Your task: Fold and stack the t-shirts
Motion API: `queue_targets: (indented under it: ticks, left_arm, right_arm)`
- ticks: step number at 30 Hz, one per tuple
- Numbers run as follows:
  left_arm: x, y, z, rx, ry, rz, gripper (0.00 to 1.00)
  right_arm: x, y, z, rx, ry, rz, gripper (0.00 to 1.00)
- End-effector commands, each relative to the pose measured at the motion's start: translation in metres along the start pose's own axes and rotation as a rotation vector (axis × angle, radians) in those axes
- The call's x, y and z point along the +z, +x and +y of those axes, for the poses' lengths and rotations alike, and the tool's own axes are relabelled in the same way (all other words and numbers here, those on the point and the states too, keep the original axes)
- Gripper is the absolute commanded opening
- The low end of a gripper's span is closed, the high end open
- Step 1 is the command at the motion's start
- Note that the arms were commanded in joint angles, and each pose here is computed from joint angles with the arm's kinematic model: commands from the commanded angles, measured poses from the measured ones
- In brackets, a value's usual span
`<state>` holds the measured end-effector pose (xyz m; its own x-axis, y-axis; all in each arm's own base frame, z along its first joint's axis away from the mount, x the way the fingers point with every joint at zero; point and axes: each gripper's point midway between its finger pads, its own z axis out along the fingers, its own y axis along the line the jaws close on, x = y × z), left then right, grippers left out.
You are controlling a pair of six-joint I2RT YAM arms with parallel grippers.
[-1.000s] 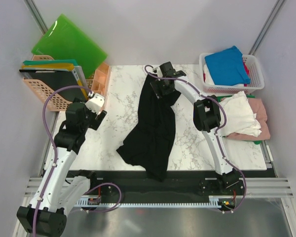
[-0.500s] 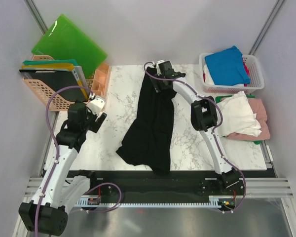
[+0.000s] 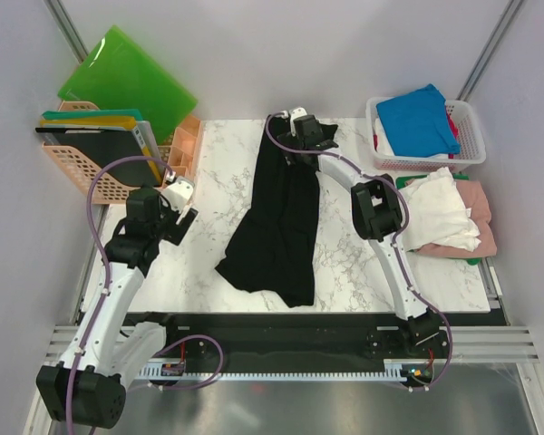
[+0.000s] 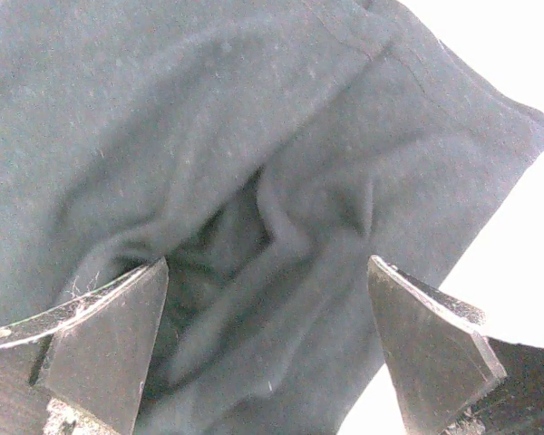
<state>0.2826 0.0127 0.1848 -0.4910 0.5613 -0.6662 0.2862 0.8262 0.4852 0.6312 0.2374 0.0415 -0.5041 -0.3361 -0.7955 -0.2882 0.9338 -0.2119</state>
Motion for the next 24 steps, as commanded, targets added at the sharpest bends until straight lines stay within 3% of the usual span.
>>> queue_targets:
  ticks: [1,8,14,17,21,23,24]
  left_arm:
    - [-0.001,-0.003,-0.008,-0.043,0.031,-0.035,1.0]
    - [0.005,0.007,-0.027,-0.06,0.105,-0.022,1.0]
    - [0.001,0.006,-0.029,-0.066,0.117,-0.029,1.0]
    - [0.001,0.008,-0.027,-0.066,0.105,-0.019,1.0]
    - [-0.001,0.001,-0.014,-0.088,0.047,-0.026,1.0]
    - [-0.005,-0.006,-0.001,-0.104,-0.011,-0.051,1.0]
    - [-0.006,-0.01,0.008,-0.111,-0.054,-0.067,1.0]
  right_arm:
    - [-0.03,-0.032,-0.016,0.021,0.03,-0.076,0.98]
    - [-0.124,-0.119,-0.03,0.01,0.104,-0.318,0.98]
    - [-0.213,-0.161,-0.043,0.08,0.05,-0.39,0.98]
    - [-0.244,-0.134,-0.031,-0.004,-0.075,-0.242,0.98]
    - [-0.285,-0.01,0.008,-0.155,-0.381,0.219,0.98]
    - [-0.314,0.021,0.018,-0.181,-0.493,0.285,0.98]
    - [-0.319,0.056,0.022,-0.185,-0.519,0.352,0.98]
